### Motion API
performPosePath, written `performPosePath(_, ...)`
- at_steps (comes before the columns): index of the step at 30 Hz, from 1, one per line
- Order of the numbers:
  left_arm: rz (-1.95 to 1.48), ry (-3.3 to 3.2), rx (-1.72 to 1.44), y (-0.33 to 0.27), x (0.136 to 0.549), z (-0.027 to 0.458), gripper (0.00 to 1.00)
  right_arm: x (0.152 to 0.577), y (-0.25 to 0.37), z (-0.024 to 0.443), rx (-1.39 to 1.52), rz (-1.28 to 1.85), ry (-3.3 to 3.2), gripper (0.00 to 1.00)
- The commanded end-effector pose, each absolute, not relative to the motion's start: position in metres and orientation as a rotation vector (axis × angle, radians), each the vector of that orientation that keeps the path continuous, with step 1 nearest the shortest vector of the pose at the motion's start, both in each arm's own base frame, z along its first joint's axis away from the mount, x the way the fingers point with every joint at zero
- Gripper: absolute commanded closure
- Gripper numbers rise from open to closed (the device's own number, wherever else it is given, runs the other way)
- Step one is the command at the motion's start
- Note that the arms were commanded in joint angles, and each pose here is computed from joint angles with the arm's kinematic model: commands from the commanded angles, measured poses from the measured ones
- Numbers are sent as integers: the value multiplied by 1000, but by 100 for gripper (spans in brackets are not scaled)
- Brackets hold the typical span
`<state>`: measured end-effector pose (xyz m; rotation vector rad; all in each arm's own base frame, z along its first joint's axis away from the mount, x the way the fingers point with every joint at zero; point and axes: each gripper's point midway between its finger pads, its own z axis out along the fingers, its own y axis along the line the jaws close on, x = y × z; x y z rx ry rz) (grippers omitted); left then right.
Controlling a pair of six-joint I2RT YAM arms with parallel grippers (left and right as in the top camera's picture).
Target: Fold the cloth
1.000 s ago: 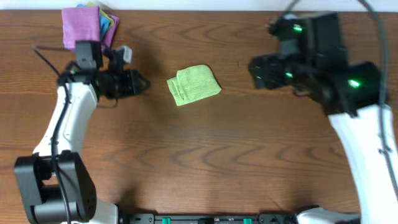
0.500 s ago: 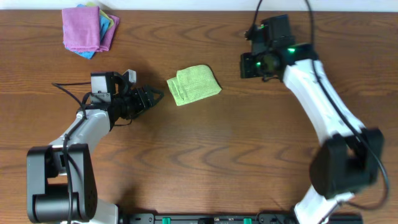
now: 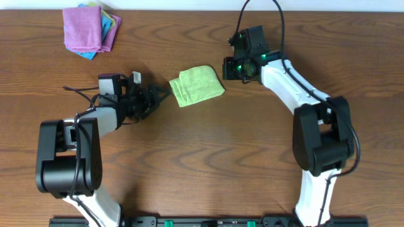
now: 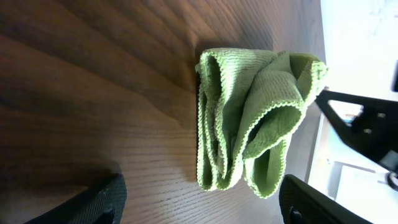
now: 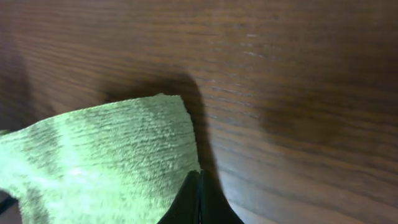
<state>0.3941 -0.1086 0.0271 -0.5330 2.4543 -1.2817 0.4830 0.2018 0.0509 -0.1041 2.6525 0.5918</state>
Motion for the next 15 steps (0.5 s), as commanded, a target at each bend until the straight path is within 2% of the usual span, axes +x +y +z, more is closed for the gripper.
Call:
performPosePath(1, -1262, 2496, -597, -109, 390, 8, 18, 483, 209, 40, -56, 618, 2670, 98)
performPosePath(15, -1205, 2550, -560, -129, 386, -8, 15, 470, 244, 4, -74, 651, 2724, 99)
